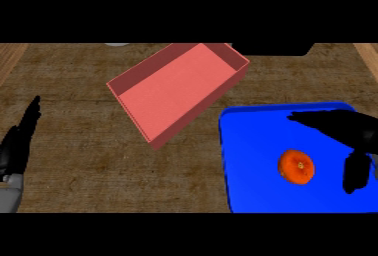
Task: Pick the squash from the tray and place it in the cardboard box
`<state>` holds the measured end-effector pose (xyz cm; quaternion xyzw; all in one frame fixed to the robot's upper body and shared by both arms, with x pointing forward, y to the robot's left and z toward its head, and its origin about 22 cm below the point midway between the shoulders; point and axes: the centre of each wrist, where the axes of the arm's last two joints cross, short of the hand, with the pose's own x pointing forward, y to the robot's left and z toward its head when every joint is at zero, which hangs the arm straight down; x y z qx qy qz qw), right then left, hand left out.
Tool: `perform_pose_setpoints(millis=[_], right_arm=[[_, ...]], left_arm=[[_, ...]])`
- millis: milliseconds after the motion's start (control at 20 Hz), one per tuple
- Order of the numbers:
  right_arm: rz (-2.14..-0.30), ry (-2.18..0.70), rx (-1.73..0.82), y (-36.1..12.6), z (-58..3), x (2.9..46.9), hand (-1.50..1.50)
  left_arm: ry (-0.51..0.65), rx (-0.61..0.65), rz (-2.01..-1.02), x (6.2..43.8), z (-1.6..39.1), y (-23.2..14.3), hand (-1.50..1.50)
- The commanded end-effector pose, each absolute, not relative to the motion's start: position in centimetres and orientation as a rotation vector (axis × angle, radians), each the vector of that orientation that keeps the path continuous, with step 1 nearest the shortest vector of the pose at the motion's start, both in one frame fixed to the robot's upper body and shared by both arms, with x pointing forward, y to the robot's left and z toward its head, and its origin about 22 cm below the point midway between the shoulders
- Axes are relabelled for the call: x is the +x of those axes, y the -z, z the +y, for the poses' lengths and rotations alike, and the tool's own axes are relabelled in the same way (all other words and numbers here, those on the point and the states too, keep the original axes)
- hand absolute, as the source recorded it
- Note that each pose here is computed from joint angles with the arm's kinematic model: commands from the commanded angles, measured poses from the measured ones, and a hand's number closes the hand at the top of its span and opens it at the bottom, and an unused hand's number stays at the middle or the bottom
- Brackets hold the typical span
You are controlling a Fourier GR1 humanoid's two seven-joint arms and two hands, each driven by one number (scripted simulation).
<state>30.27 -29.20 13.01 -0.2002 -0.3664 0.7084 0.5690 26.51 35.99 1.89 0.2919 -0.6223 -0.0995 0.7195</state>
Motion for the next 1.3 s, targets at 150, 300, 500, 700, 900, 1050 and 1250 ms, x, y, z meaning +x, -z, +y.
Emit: perform_pose_setpoints(millis=[150, 300, 500, 700, 900, 1050, 1250], right_arm=[[-0.816, -1.703, -0.494, -12.6, -26.2, 30.1, -1.50], [-0.814, -1.710, -0.475, -11.4, -25.9, 32.2, -1.50], [-0.817, -1.707, -0.469, -9.2, -24.7, 30.8, -1.50], [-0.852, -1.695, -0.385, -13.1, -25.5, 30.9, -1.50], [-0.888, -1.716, -0.342, -11.5, -23.8, 29.2, -1.50], [-0.907, -1.725, -0.358, -11.6, -23.4, 30.1, -1.50], [-0.868, -1.730, -0.366, -11.8, -22.0, 27.9, -1.50]], left_arm=[[0.205, 0.647, -1.369, 24.4, 35.6, -2.1, 0.00], [0.218, 0.647, -1.366, 25.1, 36.7, -1.7, 0.00], [0.207, 0.650, -1.378, 26.4, 37.5, -2.2, 0.00], [0.212, 0.645, -1.379, 26.4, 37.1, -2.6, 0.00], [0.217, 0.649, -1.359, 24.4, 34.9, -1.1, 0.00], [0.207, 0.655, -1.369, 25.6, 34.9, -1.9, 0.00], [0.210, 0.644, -1.373, 25.9, 37.1, -1.3, 0.00]])
